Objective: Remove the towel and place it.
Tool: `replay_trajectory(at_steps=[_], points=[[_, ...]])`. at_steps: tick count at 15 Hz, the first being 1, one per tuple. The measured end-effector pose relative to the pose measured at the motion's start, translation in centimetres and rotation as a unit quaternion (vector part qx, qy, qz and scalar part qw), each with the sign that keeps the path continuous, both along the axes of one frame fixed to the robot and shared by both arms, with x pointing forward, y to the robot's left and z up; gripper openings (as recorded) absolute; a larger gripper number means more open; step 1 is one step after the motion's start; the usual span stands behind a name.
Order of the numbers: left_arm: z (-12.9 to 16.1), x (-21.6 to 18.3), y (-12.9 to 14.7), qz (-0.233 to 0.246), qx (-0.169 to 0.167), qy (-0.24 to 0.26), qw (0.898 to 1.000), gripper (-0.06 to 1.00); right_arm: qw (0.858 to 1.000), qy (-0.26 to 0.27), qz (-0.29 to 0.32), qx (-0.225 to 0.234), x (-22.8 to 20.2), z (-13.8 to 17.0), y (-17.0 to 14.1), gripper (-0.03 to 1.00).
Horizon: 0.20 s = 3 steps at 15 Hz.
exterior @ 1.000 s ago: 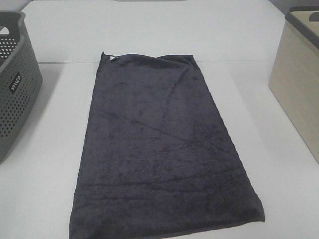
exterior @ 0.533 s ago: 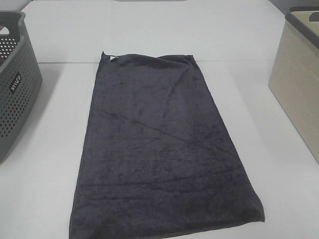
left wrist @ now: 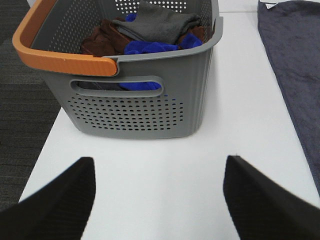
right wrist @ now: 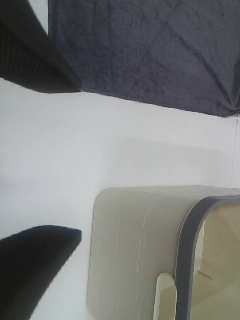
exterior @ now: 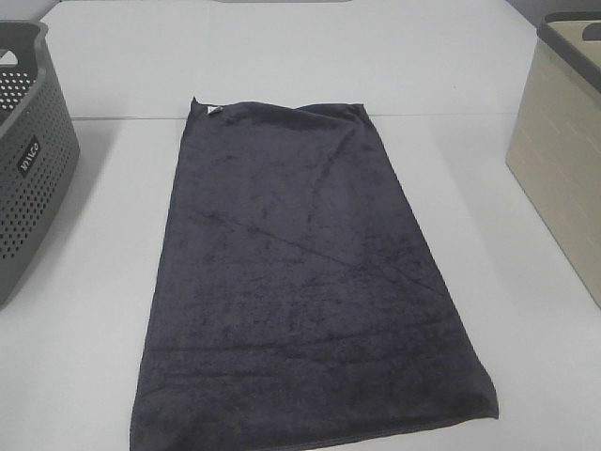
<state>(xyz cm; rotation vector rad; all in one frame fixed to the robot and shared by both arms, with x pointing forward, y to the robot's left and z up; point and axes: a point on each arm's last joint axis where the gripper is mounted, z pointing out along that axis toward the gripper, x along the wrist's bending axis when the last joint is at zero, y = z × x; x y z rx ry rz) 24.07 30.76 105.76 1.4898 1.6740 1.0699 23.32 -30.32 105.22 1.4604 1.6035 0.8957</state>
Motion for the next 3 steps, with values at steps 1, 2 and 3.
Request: replay_trajectory(at_steps=[1,2,3], points=[[0.00,0.00,0.00,0.000,0.000,0.000,1.000,0.68,1.000,0.000,0.000,0.000,0.00,0.00,0.00,0.73],[0.00,0.00,0.00,0.000,0.000,0.000,1.000,0.68,1.000,0.000,0.000,0.000,0.00,0.00,0.00,0.73],[0.00,0.00,0.00,0.000,0.000,0.000,1.000,0.68,1.000,0.000,0.000,0.000,0.00,0.00,0.00,0.73]])
